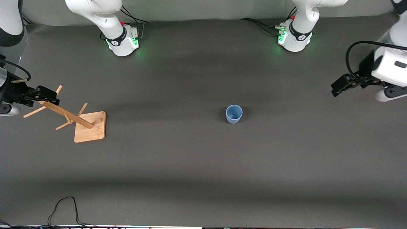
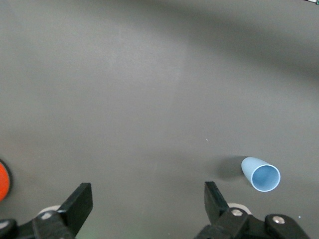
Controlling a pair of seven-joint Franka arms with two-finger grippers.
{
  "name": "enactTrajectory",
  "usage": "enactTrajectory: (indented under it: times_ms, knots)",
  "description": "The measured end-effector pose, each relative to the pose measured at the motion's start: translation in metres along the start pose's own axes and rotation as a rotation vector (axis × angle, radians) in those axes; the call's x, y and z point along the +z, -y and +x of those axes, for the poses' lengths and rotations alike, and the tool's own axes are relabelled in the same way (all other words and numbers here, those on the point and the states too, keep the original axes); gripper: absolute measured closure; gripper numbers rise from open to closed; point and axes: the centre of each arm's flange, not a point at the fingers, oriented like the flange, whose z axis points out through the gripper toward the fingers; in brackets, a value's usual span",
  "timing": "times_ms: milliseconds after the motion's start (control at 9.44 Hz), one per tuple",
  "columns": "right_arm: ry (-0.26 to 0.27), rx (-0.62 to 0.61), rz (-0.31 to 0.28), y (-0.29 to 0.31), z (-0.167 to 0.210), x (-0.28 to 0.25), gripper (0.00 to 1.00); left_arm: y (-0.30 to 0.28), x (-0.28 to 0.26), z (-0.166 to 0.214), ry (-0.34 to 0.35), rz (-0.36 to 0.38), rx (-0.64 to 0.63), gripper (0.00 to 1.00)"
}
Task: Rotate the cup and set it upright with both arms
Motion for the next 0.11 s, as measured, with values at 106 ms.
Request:
enactTrajectory:
  times_ms: [106]
  knots:
    - [0.000,0.000,0.000,0.0000,0.0000,0.0001,0.00,0.0131,-0.0006,0.0055,0.001,-0.006,-0.008,0.00]
